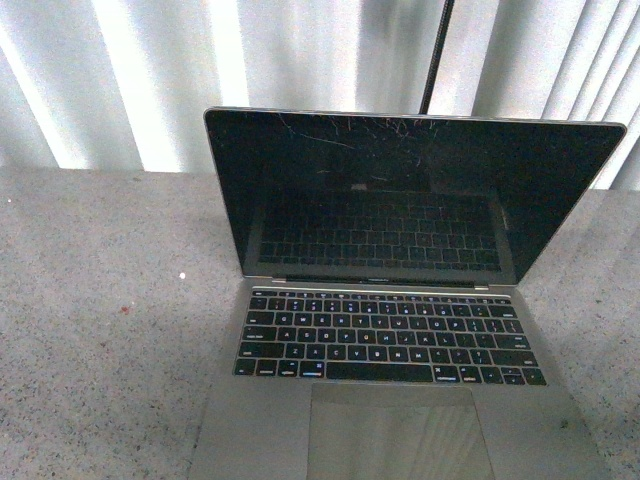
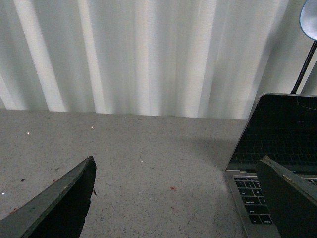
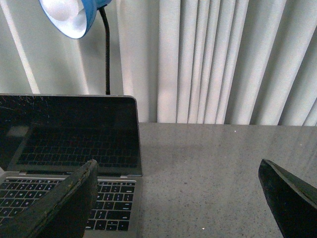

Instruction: Close laptop

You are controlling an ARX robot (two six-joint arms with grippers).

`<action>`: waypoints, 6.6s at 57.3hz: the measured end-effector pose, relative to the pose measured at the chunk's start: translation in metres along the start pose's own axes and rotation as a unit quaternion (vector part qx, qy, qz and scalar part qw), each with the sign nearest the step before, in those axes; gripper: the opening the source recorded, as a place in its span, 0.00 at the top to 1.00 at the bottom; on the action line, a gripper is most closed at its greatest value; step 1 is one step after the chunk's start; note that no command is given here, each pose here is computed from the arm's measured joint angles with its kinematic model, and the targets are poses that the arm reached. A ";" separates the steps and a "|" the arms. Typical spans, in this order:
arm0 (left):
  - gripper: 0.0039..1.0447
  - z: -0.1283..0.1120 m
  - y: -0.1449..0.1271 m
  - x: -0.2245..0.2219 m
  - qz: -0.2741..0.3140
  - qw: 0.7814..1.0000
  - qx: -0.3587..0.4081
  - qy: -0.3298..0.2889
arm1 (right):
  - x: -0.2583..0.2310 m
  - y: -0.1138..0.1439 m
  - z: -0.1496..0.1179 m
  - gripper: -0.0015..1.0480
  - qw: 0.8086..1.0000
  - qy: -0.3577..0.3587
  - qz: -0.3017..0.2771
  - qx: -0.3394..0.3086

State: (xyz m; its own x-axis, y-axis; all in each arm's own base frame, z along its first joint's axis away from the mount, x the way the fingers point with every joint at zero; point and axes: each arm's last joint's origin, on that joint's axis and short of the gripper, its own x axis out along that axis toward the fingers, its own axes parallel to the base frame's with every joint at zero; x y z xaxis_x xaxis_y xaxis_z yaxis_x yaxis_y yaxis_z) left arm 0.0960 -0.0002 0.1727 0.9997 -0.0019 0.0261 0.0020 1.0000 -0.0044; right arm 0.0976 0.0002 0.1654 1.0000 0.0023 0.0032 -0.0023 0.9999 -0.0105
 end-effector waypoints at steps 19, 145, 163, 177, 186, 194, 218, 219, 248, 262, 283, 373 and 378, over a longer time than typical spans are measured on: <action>0.06 0.000 0.000 0.000 0.000 1.000 0.000 0.000 | 0.000 0.000 0.000 0.07 1.000 0.000 0.000 0.000; 0.57 0.087 -0.140 0.281 -0.191 0.964 0.134 0.128 | 0.222 -0.002 0.093 0.91 0.832 0.148 0.389 -0.366; 0.97 0.082 -0.147 0.279 -0.220 0.942 0.170 0.188 | 0.247 0.011 0.098 0.97 0.804 0.146 0.415 -0.401; 0.97 0.065 -0.158 0.276 -0.235 0.927 0.184 0.227 | 0.257 0.028 0.081 0.97 0.779 0.154 0.439 -0.420; 0.97 0.063 -0.160 0.275 -0.245 0.922 0.183 0.237 | 0.263 0.033 0.081 0.97 0.774 0.153 0.445 -0.423; 0.97 0.061 -0.160 0.274 -0.252 0.918 0.183 0.245 | 0.266 0.037 0.082 0.97 0.769 0.154 0.448 -0.429; 0.97 0.059 -0.159 0.273 -0.253 0.913 0.192 0.255 | 0.265 0.043 0.077 0.97 0.758 0.165 0.461 -0.431; 0.97 0.059 -0.159 0.273 -0.253 0.913 0.192 0.255 | 0.265 0.043 0.076 0.97 0.758 0.165 0.461 -0.431; 0.97 0.057 -0.162 0.267 -0.273 0.905 0.194 0.262 | 0.259 0.044 0.069 0.97 0.747 0.178 0.475 -0.429; 0.97 0.051 -0.158 0.261 -0.278 0.900 0.193 0.274 | 0.255 0.045 0.063 0.97 0.742 0.184 0.482 -0.429; 0.97 0.045 -0.150 0.257 -0.267 0.900 0.200 0.280 | 0.252 0.053 0.061 0.97 0.733 0.184 0.490 -0.434; 0.97 0.022 -0.145 0.234 -0.304 0.877 0.200 0.313 | 0.228 0.057 0.040 0.97 0.703 0.220 0.517 -0.436; 0.97 0.020 -0.145 0.233 -0.307 0.876 0.199 0.315 | 0.227 0.057 0.037 0.97 0.701 0.223 0.519 -0.435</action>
State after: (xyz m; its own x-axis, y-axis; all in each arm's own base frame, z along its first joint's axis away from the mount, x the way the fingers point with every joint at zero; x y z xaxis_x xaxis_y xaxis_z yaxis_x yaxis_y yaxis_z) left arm 0.3281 -0.1460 0.1992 0.6301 -0.4155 -0.6560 0.6598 0.7320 0.1701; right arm 0.3242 0.0581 0.2026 0.3622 0.5271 -0.7687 -0.9212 0.0764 -0.3816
